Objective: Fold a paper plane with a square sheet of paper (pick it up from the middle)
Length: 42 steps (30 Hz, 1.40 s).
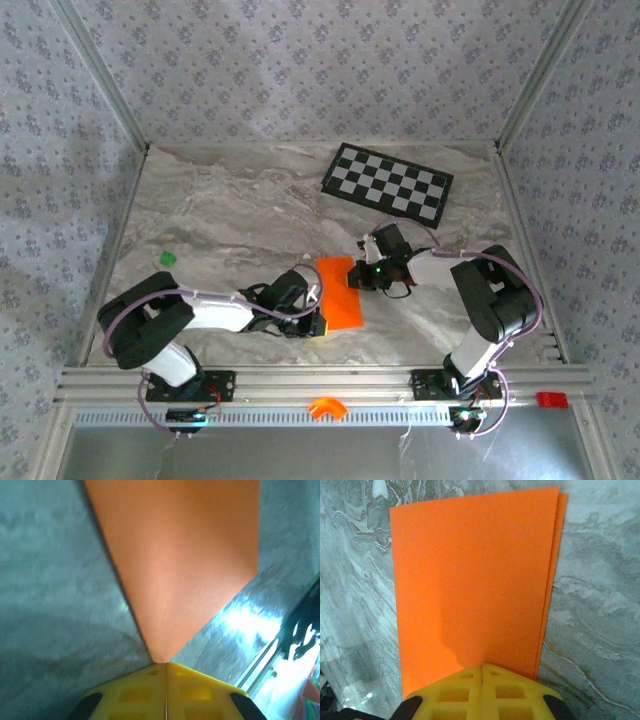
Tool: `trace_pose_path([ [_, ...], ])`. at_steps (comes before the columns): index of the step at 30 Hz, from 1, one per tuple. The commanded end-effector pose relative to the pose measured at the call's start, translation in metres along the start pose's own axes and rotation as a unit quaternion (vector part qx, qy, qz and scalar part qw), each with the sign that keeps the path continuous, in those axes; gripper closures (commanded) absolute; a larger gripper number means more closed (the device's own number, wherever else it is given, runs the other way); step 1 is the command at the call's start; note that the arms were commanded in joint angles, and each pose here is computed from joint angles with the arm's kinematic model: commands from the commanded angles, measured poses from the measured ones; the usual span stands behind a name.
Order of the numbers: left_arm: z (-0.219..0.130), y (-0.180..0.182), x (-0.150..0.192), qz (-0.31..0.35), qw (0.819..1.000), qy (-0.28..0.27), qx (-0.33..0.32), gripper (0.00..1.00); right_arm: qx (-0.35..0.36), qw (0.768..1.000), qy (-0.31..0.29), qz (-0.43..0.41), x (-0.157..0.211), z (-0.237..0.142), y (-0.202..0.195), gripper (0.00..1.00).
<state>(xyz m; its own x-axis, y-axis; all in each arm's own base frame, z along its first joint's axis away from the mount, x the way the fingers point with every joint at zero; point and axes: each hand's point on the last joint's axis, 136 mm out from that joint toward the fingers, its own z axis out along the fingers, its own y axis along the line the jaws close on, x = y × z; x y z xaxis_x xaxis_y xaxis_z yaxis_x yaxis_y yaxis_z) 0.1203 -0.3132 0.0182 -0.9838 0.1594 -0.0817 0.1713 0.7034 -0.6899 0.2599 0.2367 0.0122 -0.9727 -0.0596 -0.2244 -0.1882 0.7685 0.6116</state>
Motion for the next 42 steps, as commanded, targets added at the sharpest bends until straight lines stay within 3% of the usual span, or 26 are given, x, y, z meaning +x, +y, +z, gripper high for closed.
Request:
trace_pose_path([
  [1,-0.013,0.014,0.007,0.005,0.999,0.004,-0.051,0.91,0.161,0.979,0.103,0.074,0.076,0.004,-0.079,1.00],
  [8,-0.032,-0.029,-0.028,0.024,0.997,-0.068,-0.006,0.90,0.163,0.978,0.104,0.074,0.077,0.004,-0.080,1.00],
  [13,-0.017,-0.057,-0.054,0.019,0.995,-0.080,0.050,0.90,0.164,0.978,0.103,0.073,0.076,0.004,-0.080,1.00],
  [17,0.004,-0.048,-0.052,0.010,0.998,-0.053,0.040,0.90,0.164,0.978,0.103,0.073,0.076,0.004,-0.080,1.00],
  [22,0.017,-0.013,-0.024,-0.012,1.000,-0.010,0.012,0.91,0.163,0.978,0.106,0.073,0.077,0.005,-0.080,1.00],
  [28,0.008,0.015,0.012,-0.010,1.000,0.015,-0.021,0.91,0.164,0.978,0.105,0.073,0.077,0.004,-0.080,1.00],
  [34,-0.001,0.010,0.022,0.037,0.998,0.032,-0.050,0.91,0.164,0.978,0.107,0.073,0.076,0.005,-0.080,1.00],
  [37,-0.007,0.010,0.017,0.046,0.996,0.019,-0.073,0.92,0.162,0.978,0.108,0.071,0.076,0.005,-0.079,1.00],
  [42,-0.029,-0.006,-0.006,0.051,0.996,-0.051,-0.058,0.91,0.120,0.987,0.095,0.057,0.059,0.007,-0.055,1.00],
])
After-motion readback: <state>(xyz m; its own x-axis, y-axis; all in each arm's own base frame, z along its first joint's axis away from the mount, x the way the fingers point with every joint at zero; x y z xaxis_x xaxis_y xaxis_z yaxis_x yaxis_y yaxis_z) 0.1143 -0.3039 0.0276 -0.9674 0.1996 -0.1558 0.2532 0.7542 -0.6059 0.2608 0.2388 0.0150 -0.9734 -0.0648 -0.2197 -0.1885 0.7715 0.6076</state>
